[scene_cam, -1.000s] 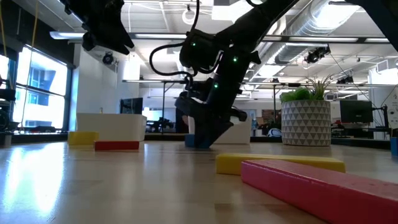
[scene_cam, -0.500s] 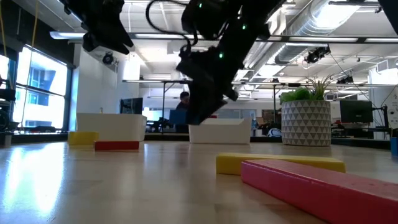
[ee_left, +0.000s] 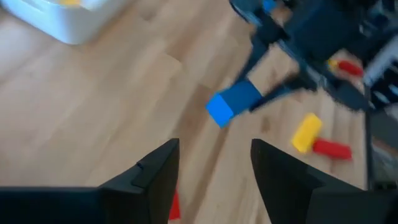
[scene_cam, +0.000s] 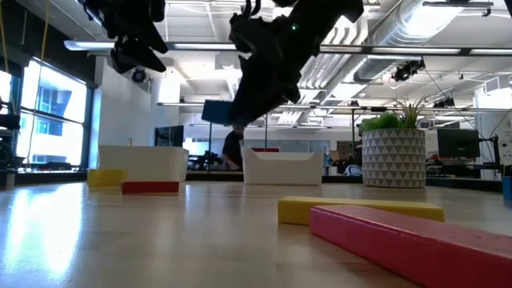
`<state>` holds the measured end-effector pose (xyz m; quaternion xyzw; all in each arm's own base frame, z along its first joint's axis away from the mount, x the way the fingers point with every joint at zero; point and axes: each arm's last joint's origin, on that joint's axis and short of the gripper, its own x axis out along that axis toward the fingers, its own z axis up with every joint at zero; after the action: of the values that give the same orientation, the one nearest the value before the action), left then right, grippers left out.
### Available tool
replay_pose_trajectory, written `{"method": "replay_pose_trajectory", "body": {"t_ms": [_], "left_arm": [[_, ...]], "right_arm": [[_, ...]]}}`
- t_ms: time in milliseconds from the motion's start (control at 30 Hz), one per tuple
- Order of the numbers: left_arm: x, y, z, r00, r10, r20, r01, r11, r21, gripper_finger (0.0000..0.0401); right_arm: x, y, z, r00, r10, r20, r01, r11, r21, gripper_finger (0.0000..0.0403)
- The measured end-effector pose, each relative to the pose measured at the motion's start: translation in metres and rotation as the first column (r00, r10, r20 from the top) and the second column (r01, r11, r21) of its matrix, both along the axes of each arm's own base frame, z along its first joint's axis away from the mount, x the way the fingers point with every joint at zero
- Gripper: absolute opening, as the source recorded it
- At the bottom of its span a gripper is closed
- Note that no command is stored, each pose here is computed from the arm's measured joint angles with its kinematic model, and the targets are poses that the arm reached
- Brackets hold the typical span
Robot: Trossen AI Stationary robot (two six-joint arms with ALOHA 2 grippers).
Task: Sort & place blocks by color
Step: Put the blue block into the transparent bin
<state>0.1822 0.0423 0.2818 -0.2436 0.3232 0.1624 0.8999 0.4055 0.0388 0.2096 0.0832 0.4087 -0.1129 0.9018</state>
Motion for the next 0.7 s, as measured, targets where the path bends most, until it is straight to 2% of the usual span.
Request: {"method": "replay_pose_trajectory", "body": {"t_ms": [100, 200, 400, 533, 700], "left_arm": [[0.008, -0.004, -0.002, 0.996, -0.093, 0.01, 0.093, 0.995, 0.021, 0.0198], [0.014, -0.009, -0.001, 0.984, -0.175, 0.024, 0.173, 0.981, 0.084, 0.0199], [0.026, -0.021, 0.001, 0.944, -0.324, 0.054, 0.307, 0.928, 0.211, 0.0196], [0.03, -0.027, -0.001, 0.929, -0.368, 0.042, 0.349, 0.909, 0.228, 0.0196], [0.034, -0.03, -0.006, 0.93, -0.366, 0.025, 0.354, 0.914, 0.198, 0.0196]], "right_arm": [[0.001, 0.003, 0.006, 0.998, 0.046, 0.038, -0.047, 0.999, 0.016, 0.0108], [0.003, 0.007, 0.01, 0.991, 0.109, 0.081, -0.112, 0.993, 0.042, 0.0108], [0.006, 0.011, 0.015, 0.975, 0.183, 0.128, -0.19, 0.981, 0.047, 0.0108], [0.008, 0.013, 0.019, 0.954, 0.243, 0.174, -0.255, 0.966, 0.05, 0.0108], [0.012, 0.015, 0.024, 0.932, 0.279, 0.233, -0.298, 0.953, 0.05, 0.0108]]}}
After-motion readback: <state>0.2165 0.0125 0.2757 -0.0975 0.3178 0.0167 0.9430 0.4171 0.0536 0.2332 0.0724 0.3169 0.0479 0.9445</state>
